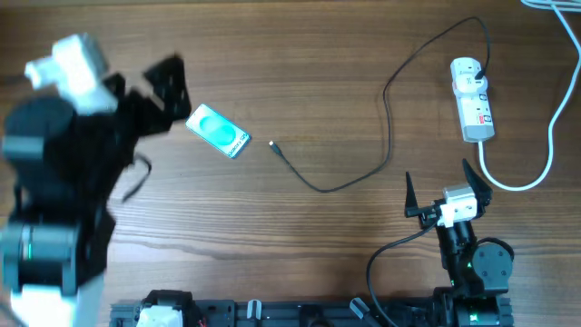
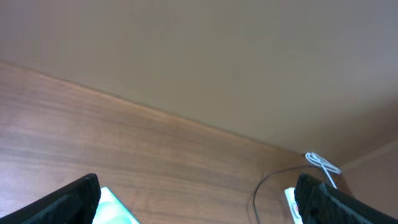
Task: Plug charger to phone and switch on socket
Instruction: 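Reach the left gripper to the phone and grasp its top edge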
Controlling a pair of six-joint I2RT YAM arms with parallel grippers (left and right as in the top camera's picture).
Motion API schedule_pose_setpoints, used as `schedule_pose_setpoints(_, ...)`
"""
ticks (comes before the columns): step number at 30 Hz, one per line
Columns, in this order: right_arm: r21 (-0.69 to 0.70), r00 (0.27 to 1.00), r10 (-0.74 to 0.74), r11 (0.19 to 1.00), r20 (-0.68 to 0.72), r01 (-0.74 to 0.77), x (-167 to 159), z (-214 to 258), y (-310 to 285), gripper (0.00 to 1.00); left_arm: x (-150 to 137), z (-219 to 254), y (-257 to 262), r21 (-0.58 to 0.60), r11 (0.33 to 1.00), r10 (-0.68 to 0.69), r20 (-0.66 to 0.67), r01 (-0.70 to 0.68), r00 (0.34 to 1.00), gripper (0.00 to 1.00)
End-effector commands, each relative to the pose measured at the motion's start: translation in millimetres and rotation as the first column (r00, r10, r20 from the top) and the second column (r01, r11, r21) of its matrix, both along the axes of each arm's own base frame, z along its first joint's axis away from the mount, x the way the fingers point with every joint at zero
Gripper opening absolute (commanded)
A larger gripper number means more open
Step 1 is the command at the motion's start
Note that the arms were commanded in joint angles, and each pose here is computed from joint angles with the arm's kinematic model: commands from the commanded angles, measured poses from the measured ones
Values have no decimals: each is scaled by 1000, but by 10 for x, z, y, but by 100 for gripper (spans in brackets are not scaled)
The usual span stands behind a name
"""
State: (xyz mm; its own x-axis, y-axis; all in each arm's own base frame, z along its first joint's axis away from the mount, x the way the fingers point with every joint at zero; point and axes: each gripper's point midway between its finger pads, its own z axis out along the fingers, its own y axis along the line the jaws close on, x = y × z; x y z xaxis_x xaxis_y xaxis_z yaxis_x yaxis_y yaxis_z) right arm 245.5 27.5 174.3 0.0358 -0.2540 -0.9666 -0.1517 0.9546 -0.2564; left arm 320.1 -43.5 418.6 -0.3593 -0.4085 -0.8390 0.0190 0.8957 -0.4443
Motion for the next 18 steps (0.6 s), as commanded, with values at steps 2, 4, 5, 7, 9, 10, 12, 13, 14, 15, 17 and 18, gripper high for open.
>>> schedule_pose_setpoints(2,-2,1000,7,1000,7,-7,-4,12,9,100,502,-237,-116,-17,999,-42,-72,40,997,52)
schedule_pose_setpoints(4,-1,1000,7,1000,7,-7,-4,13,9,100,709,-527,-133,-75,997,-19,-165,7,986,4)
schedule_pose_setpoints(5,-1,1000,7,1000,7,-7,-4,12,9,100,803,-792,-133,-89,996,-5,-250,-18,968,4)
schedule_pose_setpoints(7,-1,1000,7,1000,7,-7,-4,13,9,100,867,-1231,-140,-107,993,12,-397,-59,918,4)
schedule_pose_setpoints(9,-2,1000,7,1000,7,-7,-4,13,9,100,871,-1745,-158,-104,989,26,-559,-102,829,33)
schedule_pose_setpoints(10,-1,1000,7,1000,7,-7,-4,13,9,100,876,-1905,-179,-101,989,28,-603,-112,797,57)
schedule_pose_setpoints(12,-1,1000,7,1000,7,-7,-4,13,9,100,917,-2276,-269,-80,991,23,-682,-106,731,73)
schedule_pose_setpoints(13,-1,1000,7,1000,7,-7,-4,12,9,100,942,-2475,-325,-73,990,30,-720,-118,694,86)
schedule_pose_setpoints(14,-1,1000,7,1000,7,-7,-4,13,9,100,959,-2642,-341,-54,988,56,-748,-145,661,90)
schedule_pose_setpoints(15,-1,1000,7,1000,7,-7,-4,12,9,100,975,-2873,-342,-15,981,108,-782,-193,614,91)
schedule_pose_setpoints(17,-1,1000,7,1000,7,-7,-4,13,9,100,983,-3187,-319,41,957,196,-818,-286,541,94)
schedule_pose_setpoints(18,-1,1000,7,1000,7,-7,-4,13,9,98,981,-3302,-303,63,944,230,-828,-323,511,95)
